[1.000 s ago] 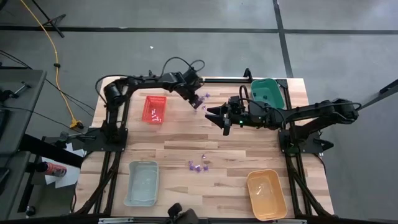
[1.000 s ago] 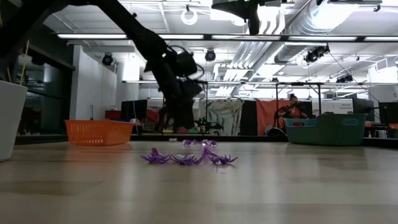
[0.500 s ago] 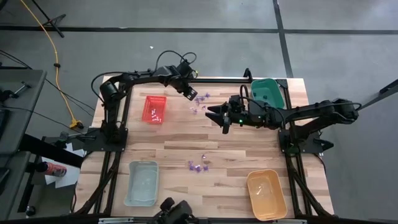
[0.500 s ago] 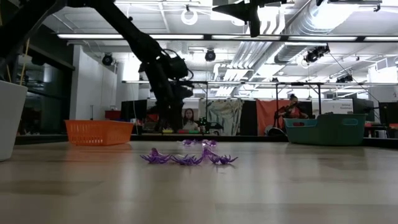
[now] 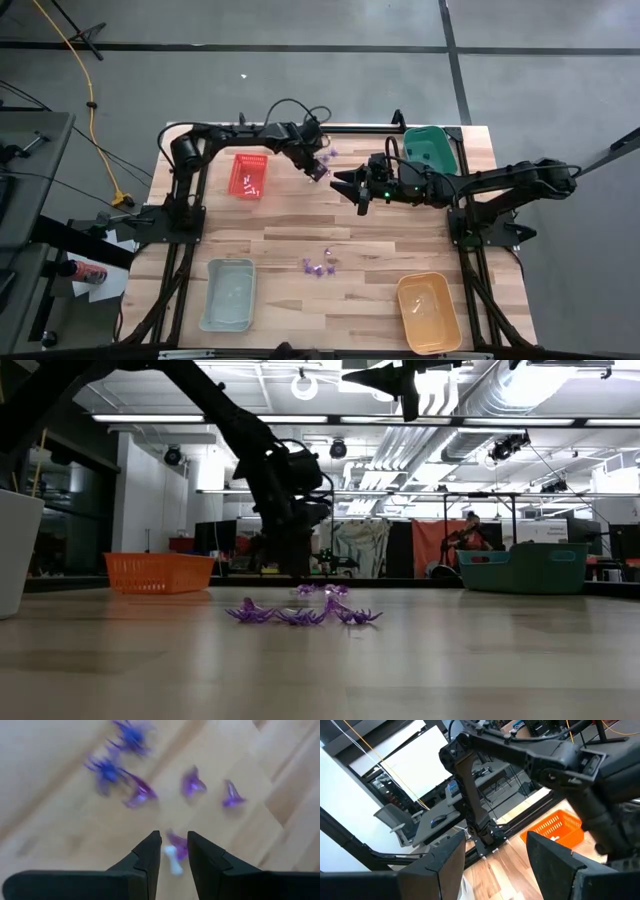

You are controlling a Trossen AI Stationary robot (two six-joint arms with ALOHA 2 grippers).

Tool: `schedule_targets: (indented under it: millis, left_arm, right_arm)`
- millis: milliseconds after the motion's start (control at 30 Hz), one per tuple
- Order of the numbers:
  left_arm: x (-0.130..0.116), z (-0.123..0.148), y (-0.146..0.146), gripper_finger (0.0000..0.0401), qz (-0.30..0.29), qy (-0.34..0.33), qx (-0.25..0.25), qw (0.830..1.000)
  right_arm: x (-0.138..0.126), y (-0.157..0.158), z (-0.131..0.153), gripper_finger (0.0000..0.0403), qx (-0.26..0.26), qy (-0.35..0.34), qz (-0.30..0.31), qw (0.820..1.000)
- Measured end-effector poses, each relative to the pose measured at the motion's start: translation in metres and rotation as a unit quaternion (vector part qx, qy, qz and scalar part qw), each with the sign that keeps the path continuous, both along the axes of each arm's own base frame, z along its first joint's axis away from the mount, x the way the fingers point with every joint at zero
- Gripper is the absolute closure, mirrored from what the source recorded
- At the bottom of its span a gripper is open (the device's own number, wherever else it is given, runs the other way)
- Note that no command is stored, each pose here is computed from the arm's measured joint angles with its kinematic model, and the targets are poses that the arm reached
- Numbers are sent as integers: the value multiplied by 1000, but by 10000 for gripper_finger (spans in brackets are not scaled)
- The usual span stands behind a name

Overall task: Sort Halloween decoration
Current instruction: Put the white bone toy into the orange bin

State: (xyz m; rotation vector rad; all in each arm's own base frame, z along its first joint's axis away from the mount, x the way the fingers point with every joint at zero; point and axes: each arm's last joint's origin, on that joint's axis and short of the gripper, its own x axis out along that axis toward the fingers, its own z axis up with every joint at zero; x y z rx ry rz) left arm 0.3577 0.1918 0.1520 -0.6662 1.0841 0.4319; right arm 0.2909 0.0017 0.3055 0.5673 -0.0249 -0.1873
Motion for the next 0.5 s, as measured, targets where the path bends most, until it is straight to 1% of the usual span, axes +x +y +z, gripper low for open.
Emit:
schedule_targets:
  millis: [67,167,233,500]
  left_arm:
    - [2,-4,-10,316,-8,12,8,1000]
    - [4,-7,-20,316,6,39,42,998]
    - [5,-7,-24,316,4,43,51,998]
    - [9,-7,-31,316,18,42,48,998]
  right_arm:
    - [0,0,0,199,0,2,0,1000]
    - [0,0,-1,199,0,4,0,1000]
    - [0,0,-1,199,0,4,0,1000]
    - [0,0,-1,199,-1,5,0,1000]
